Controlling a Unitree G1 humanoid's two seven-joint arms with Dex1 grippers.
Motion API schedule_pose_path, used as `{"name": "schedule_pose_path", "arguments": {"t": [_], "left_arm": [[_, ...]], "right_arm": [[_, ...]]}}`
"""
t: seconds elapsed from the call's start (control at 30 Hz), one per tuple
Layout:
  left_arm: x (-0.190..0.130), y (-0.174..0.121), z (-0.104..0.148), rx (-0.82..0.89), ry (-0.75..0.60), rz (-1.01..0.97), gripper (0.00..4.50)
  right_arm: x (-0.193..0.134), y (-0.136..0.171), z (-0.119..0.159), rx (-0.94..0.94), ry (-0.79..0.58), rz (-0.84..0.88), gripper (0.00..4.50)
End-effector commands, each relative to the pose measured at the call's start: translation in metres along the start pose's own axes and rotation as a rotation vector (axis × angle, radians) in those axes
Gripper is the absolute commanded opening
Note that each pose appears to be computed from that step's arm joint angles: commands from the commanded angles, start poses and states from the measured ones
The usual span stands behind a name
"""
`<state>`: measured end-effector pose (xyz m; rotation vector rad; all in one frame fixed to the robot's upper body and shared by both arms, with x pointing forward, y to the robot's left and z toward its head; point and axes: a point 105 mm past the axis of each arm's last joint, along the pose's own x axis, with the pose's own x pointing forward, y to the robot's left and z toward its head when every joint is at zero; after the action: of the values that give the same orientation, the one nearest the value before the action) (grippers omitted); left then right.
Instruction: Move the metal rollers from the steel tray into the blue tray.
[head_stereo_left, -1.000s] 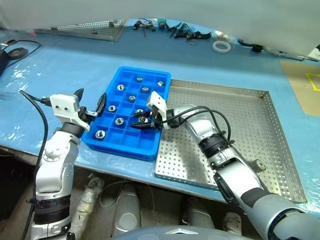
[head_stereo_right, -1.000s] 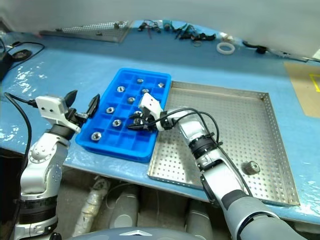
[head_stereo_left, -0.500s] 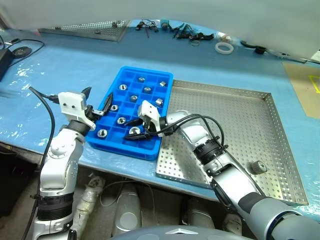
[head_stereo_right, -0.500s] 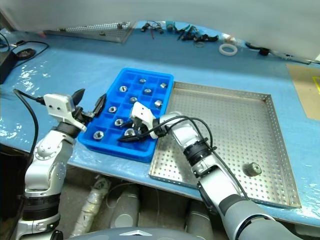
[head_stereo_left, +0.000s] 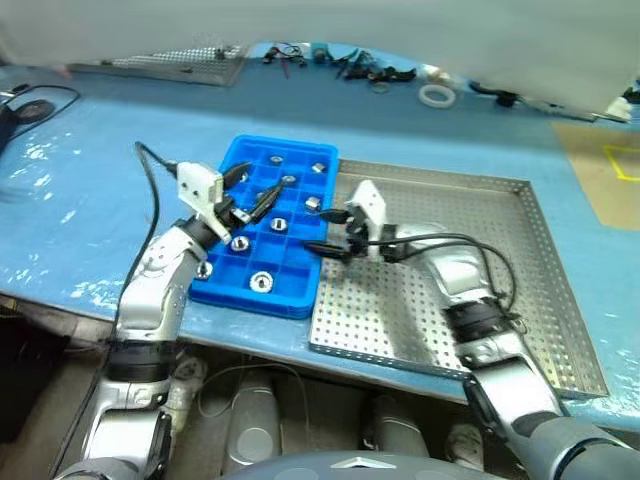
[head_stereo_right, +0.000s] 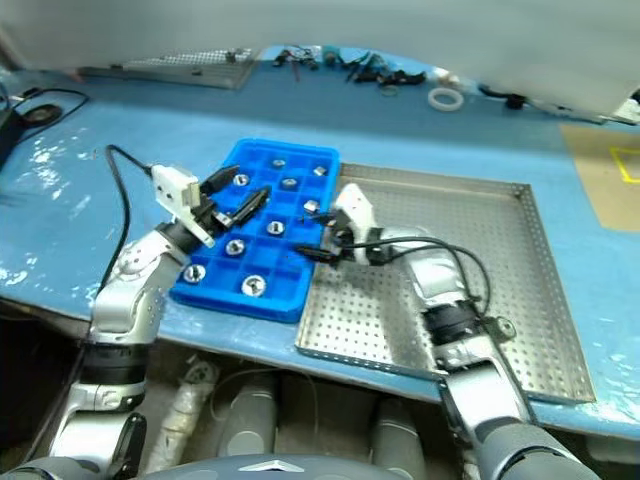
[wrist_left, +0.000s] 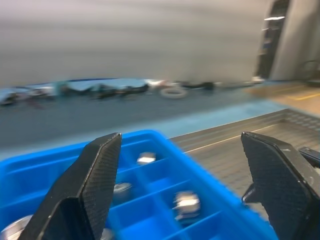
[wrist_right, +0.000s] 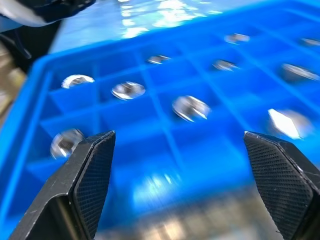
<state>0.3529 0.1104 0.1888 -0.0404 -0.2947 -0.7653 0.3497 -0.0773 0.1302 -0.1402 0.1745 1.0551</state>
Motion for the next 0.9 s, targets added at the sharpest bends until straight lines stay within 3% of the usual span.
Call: {"name": "schedule_pose_path", "arguments": {"t": [0.03, 0.27, 0.47, 0.67, 0.87, 0.9], "left_arm": [[0.025, -0.026, 0.009, -0.041, -0.064, -0.183, 4.03], [0.050, -0.054, -0.009, -0.096, -0.040, -0.355, 4.03], [0.058, -0.066, -0.024, -0.131, -0.022, -0.410, 4.03], [0.060, -0.069, -0.027, -0.146, -0.024, -0.425, 4.03], [0.062, -0.073, -0.028, -0.143, -0.024, -0.433, 4.03], [0.062, -0.072, -0.028, -0.141, -0.024, -0.431, 4.03]], "right_arm": [[-0.040, -0.011, 0.020, -0.017, -0.056, -0.113, 4.34], [-0.108, -0.014, 0.006, 0.007, 0.034, -0.319, 4.34], [-0.151, 0.007, -0.033, 0.137, 0.217, -0.388, 4.34], [-0.188, -0.008, -0.076, 0.180, 0.379, -0.582, 4.34], [-0.188, -0.023, -0.092, 0.195, 0.389, -0.649, 4.34], [-0.186, -0.025, -0.093, 0.198, 0.382, -0.649, 4.15]]}}
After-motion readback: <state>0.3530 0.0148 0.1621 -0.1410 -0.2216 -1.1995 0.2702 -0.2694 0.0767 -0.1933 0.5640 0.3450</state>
